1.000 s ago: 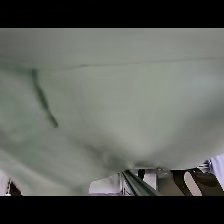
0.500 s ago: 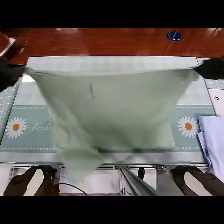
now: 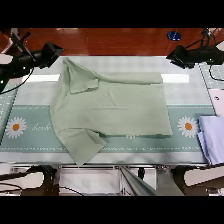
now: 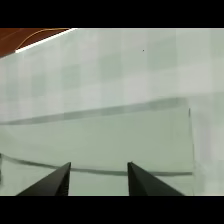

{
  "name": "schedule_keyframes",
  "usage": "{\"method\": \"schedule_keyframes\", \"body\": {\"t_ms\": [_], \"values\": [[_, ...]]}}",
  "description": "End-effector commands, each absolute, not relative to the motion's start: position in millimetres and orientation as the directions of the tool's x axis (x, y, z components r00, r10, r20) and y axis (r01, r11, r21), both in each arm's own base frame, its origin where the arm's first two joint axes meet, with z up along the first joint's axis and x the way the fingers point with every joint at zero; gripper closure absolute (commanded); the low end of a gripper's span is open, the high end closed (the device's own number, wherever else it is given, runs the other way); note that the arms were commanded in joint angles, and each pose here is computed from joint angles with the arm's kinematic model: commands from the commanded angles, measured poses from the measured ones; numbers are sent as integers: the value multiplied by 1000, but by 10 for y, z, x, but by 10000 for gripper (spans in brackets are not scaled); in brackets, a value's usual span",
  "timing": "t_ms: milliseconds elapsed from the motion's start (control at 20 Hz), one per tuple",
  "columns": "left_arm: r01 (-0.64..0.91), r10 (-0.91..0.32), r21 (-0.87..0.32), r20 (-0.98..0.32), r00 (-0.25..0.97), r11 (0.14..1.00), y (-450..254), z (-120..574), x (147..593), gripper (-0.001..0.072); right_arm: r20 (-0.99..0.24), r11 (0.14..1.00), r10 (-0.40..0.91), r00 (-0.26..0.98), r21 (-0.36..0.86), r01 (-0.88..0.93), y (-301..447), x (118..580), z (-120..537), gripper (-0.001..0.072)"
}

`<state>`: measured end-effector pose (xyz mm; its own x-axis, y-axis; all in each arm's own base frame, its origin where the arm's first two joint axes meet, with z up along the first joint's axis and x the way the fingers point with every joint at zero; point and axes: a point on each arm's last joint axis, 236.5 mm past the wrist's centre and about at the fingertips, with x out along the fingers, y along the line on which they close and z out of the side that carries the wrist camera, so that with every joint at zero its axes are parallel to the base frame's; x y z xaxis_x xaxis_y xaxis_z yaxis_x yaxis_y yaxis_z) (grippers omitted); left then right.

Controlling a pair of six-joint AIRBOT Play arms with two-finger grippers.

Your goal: Fold the shirts.

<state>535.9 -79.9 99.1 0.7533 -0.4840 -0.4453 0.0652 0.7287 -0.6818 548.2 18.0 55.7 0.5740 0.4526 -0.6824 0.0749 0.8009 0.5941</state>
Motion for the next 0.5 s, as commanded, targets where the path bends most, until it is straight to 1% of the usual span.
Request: {"method": "schedule_keyframes", "body": {"t_ms": [0,50,100,150,200,250,300,400,450], "values": [[49,-574,-666,-601,556,745,-712,698,5010,200,-695,763,527,489,641,88,-69,5279,479,297],[-14,-555,-631,-693,461,776,-473,520,4720,200,-743,793,523,417,604,80,-224,5020,433,298],[-70,-518,-572,-782,345,817,-220,330,4369,200,-806,838,483,342,539,86,-426,4737,352,298],[-114,-481,-517,-842,245,848,-10,177,4021,200,-858,872,424,289,473,126,-638,4482,257,298],[-161,-448,-472,-879,165,867,164,43,3658,200,-882,878,381,278,439,190,-801,4258,181,299],[-201,-429,-446,-895,124,872,266,-73,3355,200,-881,863,371,293,443,241,-852,4072,101,301],[-255,-422,-437,-900,114,863,326,-199,3065,200,-878,842,364,312,453,293,-832,3861,-21,304],[-375,-420,-438,-898,134,817,357,-457,2592,200,-858,788,378,348,495,366,-617,3427,-254,304],[-436,-433,-452,-889,149,778,334,-569,2391,200,-849,769,375,371,509,386,-501,3254,-336,304]]}}
